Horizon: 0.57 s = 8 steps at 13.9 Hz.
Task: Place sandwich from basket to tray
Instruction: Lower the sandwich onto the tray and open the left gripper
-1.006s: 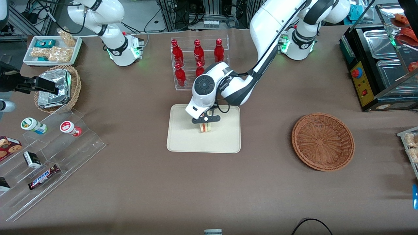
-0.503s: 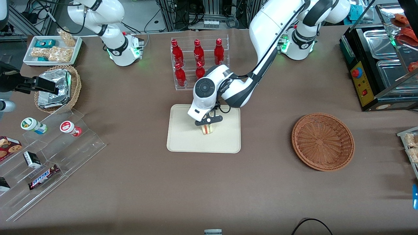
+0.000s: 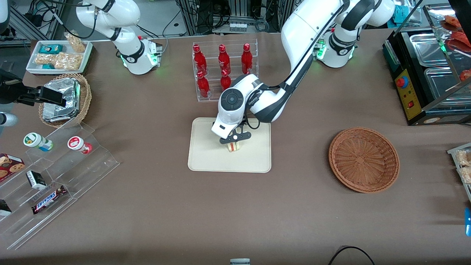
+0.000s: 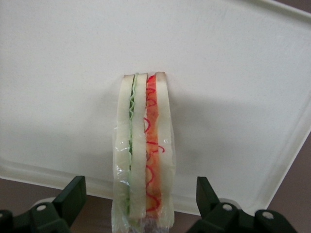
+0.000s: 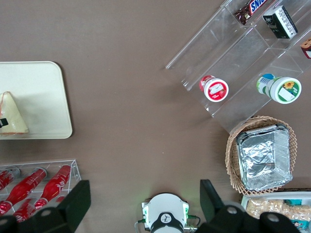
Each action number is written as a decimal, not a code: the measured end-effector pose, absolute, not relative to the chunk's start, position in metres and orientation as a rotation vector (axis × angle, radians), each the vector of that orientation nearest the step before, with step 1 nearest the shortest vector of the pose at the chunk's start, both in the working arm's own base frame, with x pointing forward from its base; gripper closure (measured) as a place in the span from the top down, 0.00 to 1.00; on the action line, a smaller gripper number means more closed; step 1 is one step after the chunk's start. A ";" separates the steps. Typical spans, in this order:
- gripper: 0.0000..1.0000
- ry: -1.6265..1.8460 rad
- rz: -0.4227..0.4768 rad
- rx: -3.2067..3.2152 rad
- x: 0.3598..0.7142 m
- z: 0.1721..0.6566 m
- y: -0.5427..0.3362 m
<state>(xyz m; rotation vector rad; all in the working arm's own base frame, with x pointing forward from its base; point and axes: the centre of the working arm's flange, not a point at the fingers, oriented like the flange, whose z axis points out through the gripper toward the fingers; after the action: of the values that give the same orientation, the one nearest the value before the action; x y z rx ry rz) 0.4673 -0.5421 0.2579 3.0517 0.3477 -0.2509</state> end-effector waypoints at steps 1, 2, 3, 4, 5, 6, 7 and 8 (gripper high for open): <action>1.00 0.354 -0.279 3.081 0.469 0.263 -0.537; 1.00 0.371 -0.308 3.117 0.473 0.271 -0.527; 1.00 0.383 -0.317 3.140 0.480 0.284 -0.515; 1.00 0.384 -0.318 3.153 0.489 0.302 -0.502; 1.00 0.377 -0.337 3.168 0.497 0.321 -0.486; 1.00 0.371 -0.380 3.188 0.505 0.342 -0.464; 1.00 0.369 -0.435 3.208 0.512 0.363 -0.439; 1.00 0.362 -0.486 3.221 0.518 0.384 -0.413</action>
<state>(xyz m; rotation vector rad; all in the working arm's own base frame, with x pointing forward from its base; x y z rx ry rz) 0.5183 -0.4126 0.3842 3.2212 0.3623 -0.4859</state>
